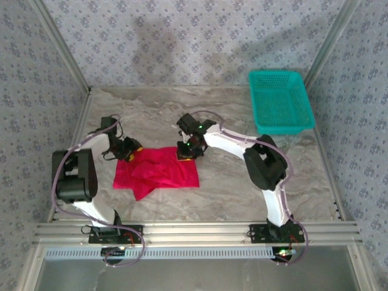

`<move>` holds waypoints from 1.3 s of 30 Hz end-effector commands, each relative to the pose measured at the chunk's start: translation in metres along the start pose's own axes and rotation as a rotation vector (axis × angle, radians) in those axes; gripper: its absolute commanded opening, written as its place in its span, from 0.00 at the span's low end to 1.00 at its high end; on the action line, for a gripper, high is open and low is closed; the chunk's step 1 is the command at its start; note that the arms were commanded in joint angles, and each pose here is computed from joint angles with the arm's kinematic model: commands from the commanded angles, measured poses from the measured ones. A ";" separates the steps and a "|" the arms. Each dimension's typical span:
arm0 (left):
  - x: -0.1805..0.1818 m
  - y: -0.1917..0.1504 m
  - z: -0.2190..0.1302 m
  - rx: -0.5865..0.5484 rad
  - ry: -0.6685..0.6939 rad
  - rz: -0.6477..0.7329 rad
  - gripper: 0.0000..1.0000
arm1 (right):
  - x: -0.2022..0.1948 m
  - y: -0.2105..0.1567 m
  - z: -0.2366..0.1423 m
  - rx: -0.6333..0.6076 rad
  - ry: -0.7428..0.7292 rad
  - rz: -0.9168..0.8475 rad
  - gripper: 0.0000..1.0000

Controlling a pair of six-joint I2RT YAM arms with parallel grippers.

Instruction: Fold the inside-out t-shirt

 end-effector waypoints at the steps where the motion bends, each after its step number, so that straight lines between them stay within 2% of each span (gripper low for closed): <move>1: -0.017 -0.001 0.024 0.028 0.009 0.044 0.42 | -0.021 -0.016 0.018 0.075 -0.022 0.083 0.23; 4: -0.031 -0.011 0.044 0.057 0.042 0.084 0.41 | -0.045 -0.038 0.017 0.114 -0.090 0.152 0.24; 7: -0.036 -0.015 0.044 0.033 0.067 0.086 0.40 | -0.071 -0.064 0.006 0.140 -0.194 0.193 0.24; 11: -0.034 -0.012 0.010 -0.122 0.143 0.114 0.41 | -0.102 -0.076 -0.011 0.122 -0.261 0.188 0.25; 14: -0.039 -0.019 -0.023 -0.238 0.156 0.178 0.40 | -0.103 -0.059 -0.023 0.059 -0.218 0.118 0.26; 16: -0.051 -0.036 -0.037 -0.261 0.109 0.262 0.42 | -0.099 -0.043 -0.029 0.022 -0.198 0.086 0.28; 20: -0.061 -0.073 -0.033 -0.126 0.026 0.411 0.46 | -0.093 -0.028 -0.035 0.003 -0.189 0.100 0.29; 28: -0.032 -0.114 -0.008 0.123 -0.032 0.474 0.46 | -0.078 -0.022 -0.057 -0.026 -0.214 0.098 0.36; 34: -0.023 -0.140 0.013 0.213 -0.034 0.505 0.45 | -0.082 -0.021 -0.038 0.007 -0.209 0.122 0.37; 36: -0.019 -0.145 0.015 0.224 -0.026 0.510 0.37 | -0.085 -0.022 -0.030 0.031 -0.206 0.133 0.37; 39: -0.007 -0.150 0.014 0.235 -0.005 0.506 0.14 | -0.096 -0.024 -0.019 0.063 -0.236 0.171 0.37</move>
Point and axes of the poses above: each hand's point on the last joint's axis, 136 mm out from that joint toward the fingers, its own z axis out along the fingers, its own x axis along the line the jaws close on, y = z × x, the point moved 7 cm from there along -z, back along the fingers, and after that the axes turned 15 degrees about -z, right-handed, at the moved point
